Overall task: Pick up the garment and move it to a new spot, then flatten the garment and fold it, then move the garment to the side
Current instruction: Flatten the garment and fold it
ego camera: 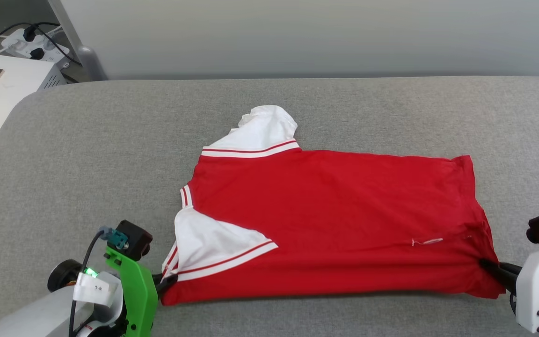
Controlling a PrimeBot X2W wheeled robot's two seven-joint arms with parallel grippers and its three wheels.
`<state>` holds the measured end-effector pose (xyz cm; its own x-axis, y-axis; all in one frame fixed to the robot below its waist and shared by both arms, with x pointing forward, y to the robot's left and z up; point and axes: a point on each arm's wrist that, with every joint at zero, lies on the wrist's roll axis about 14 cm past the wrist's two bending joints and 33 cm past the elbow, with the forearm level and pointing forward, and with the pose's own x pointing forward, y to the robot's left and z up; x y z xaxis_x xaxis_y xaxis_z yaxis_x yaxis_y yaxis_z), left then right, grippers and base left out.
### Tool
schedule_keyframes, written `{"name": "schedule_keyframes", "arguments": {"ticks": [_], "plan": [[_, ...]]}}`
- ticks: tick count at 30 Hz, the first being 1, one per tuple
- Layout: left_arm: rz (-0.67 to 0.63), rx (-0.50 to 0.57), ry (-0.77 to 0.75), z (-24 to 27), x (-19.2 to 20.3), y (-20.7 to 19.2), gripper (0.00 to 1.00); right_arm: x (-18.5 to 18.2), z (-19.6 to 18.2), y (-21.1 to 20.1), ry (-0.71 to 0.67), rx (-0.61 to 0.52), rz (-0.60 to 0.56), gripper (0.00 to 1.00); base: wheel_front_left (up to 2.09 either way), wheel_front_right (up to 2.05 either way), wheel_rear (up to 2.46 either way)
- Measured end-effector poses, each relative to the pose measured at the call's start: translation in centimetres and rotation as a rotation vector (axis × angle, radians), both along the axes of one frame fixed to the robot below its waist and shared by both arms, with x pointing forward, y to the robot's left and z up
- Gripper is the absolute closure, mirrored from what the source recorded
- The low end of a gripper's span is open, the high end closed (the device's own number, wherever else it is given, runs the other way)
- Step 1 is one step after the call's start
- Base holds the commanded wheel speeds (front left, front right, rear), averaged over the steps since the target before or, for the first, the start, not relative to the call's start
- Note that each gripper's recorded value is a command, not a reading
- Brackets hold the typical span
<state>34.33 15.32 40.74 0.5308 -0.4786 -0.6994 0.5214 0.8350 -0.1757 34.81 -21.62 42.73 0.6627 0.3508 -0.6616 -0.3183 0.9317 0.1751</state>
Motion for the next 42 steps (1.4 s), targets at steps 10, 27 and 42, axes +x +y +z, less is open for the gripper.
{"name": "schedule_keyframes", "arguments": {"ticks": [10,27,42], "plan": [[-0.004,0.017,0.079,-2.2,-2.0,-0.2,1.0,-3.2,-2.8,-1.5,0.119,-0.005,-0.072,1.0,0.0,0.0,0.0],[0.006,0.095,-0.014,-1.9,-0.9,1.4,0.0,-1.2,-2.2,-1.1,-0.032,0.035,-0.129,0.0,0.0,0.0,0.0],[-0.091,0.051,-0.512,13.3,11.6,-1.7,0.0,4.1,8.8,-1.4,-0.563,0.08,-0.198,0.0,0.0,0.0,0.0]]}}
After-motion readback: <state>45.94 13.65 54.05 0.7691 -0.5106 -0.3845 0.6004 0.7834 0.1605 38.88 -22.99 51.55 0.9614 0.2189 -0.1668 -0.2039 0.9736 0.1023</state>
